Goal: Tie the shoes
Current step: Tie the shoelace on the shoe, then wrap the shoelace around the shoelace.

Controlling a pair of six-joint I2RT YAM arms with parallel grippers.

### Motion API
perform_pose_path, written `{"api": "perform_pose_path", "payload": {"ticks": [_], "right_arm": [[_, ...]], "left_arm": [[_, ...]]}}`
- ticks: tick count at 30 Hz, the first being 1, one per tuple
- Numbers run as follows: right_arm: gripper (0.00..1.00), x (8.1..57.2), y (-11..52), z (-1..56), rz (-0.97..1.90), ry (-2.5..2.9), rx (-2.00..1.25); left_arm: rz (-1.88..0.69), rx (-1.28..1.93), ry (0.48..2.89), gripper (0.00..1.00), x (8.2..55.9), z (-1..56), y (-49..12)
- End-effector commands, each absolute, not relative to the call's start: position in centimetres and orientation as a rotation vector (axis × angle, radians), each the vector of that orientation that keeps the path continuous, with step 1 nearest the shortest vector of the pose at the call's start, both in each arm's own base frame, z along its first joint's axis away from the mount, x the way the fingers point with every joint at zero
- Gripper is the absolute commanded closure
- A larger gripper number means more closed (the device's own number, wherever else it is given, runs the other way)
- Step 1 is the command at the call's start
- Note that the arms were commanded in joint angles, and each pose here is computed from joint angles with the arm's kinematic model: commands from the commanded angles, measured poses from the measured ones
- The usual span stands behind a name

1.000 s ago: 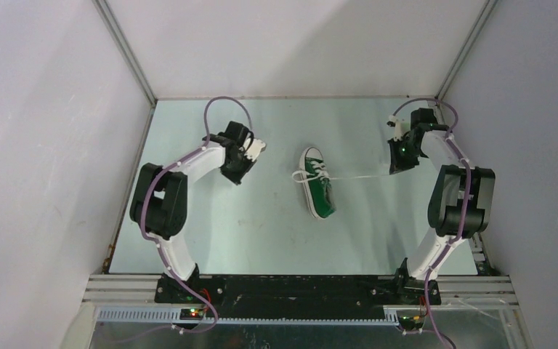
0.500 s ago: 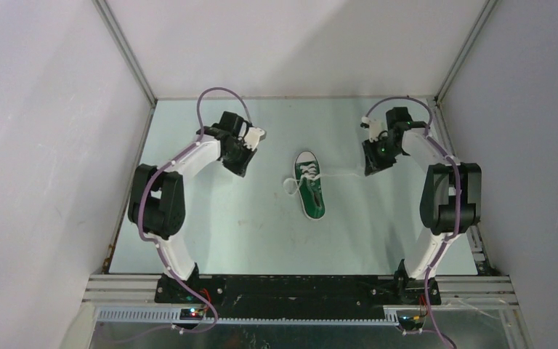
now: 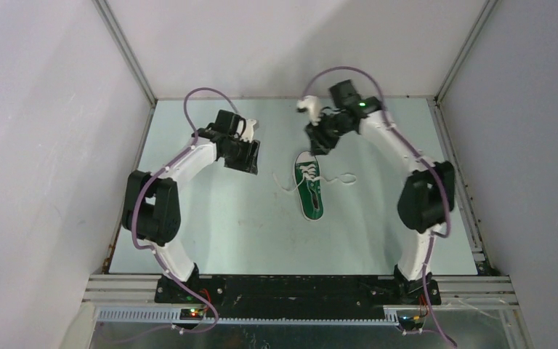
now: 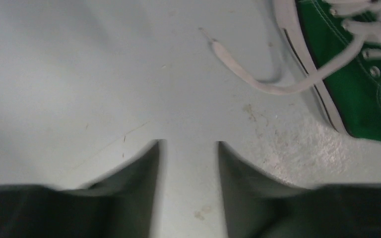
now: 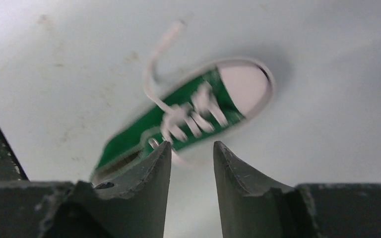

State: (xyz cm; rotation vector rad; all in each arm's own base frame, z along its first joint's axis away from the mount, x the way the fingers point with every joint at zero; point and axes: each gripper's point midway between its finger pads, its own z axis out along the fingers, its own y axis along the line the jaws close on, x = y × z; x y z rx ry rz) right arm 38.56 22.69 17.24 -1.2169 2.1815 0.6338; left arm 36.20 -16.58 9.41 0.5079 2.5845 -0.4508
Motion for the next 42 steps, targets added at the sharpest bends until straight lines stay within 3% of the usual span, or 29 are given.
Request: {"api": "perform_pose_path", "payload": {"ticks": [1,5,8,10,19,27,29,30,32,36,42], "right_arm": [[0.61,37.4,29.2,15.2,0.689,2.119,-1.456],[0.58,38.2,33.7,12.2,0.628,2.218,-1.365],[0.47,38.6,35.8,9.5,0.583,2.284,-1.3],[0.45,37.8,37.1,7.8,0.524,2.299,-1.322],[0.48,36.1,37.1,2.1,0.356,2.393,-1.365],[0.61,36.7,34.3,-1.4,0.137,2.455,-1.348],[0.7,36.9,33.9,-1.4,0.135,2.47,-1.335],[0.86,37.0,33.8,-1.3,0.146,2.47,-1.34],[1.0,37.3,33.6,0.0,0.209,2.489,-1.316],[1.0,38.3,35.6,9.3,0.582,2.366,-1.235],[1.0,40.9,34.0,25.2,1.025,2.125,-0.874]], "left_arm": [[-0.227,0.223,2.598,0.28,37.8,12.3,-12.6],[-0.216,0.137,2.563,0.25,38.3,14.7,-10.1],[-0.108,0.078,2.514,0.26,38.2,16.7,-7.1],[-0.03,0.026,2.488,0.26,37.8,17.5,-5.3],[0.024,-0.016,2.42,0.27,36.4,19.0,-3.4],[0.001,-0.023,2.395,0.29,37.0,19.8,-3.7],[-0.009,-0.025,2.391,0.29,37.1,19.9,-3.8],[-0.022,-0.025,2.393,0.29,37.2,19.8,-4.0],[-0.104,-0.002,2.396,0.33,37.5,19.7,-4.9],[-0.354,0.091,2.331,0.34,37.9,20.1,-8.5],[-0.681,0.44,1.861,0.31,38.8,26.2,-17.1]]}}
